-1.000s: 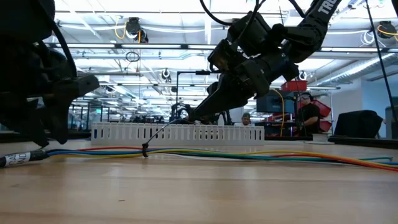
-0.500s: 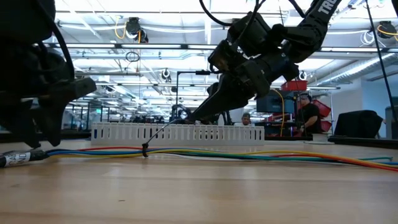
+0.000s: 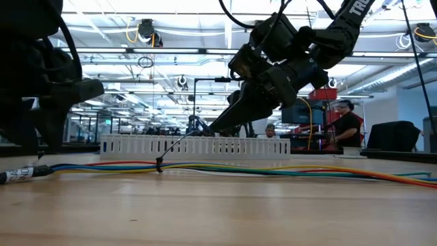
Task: Ziptie cables
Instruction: Wrap the colored loose cables with the black zip tie
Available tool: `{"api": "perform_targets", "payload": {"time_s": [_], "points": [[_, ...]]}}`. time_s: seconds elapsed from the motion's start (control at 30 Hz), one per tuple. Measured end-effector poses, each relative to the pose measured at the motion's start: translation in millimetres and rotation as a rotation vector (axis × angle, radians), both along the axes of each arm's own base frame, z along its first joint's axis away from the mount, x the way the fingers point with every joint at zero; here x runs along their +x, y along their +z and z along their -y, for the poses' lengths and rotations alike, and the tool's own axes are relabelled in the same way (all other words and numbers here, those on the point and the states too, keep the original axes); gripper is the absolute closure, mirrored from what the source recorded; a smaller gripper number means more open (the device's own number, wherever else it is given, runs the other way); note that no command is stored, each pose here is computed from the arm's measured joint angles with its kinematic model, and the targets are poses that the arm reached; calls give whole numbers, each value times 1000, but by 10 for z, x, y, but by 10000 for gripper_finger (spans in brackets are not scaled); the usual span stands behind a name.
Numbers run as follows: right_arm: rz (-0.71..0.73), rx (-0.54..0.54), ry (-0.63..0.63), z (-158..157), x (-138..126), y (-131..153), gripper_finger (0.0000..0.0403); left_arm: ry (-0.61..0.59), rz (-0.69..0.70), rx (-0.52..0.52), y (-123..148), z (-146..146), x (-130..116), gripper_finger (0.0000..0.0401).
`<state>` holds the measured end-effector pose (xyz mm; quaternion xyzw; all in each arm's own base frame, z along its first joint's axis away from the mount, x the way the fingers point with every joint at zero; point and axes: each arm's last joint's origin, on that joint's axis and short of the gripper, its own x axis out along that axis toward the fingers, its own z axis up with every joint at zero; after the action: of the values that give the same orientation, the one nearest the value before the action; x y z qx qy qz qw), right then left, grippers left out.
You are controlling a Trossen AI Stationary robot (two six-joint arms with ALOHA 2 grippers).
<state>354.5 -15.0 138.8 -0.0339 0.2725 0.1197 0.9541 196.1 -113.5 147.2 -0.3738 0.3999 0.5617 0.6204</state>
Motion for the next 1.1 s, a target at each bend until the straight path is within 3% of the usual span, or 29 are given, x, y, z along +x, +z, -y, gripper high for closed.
{"api": "perform_targets", "payload": {"time_s": [0.77,1.1], "points": [[-7,3,-1,-1,-3,-4,264,45,15,1,-142,-41,-37,238],[-7,3,-2,1,-2,-3,264,17,-15,58,-347,-19,38,291]]}}
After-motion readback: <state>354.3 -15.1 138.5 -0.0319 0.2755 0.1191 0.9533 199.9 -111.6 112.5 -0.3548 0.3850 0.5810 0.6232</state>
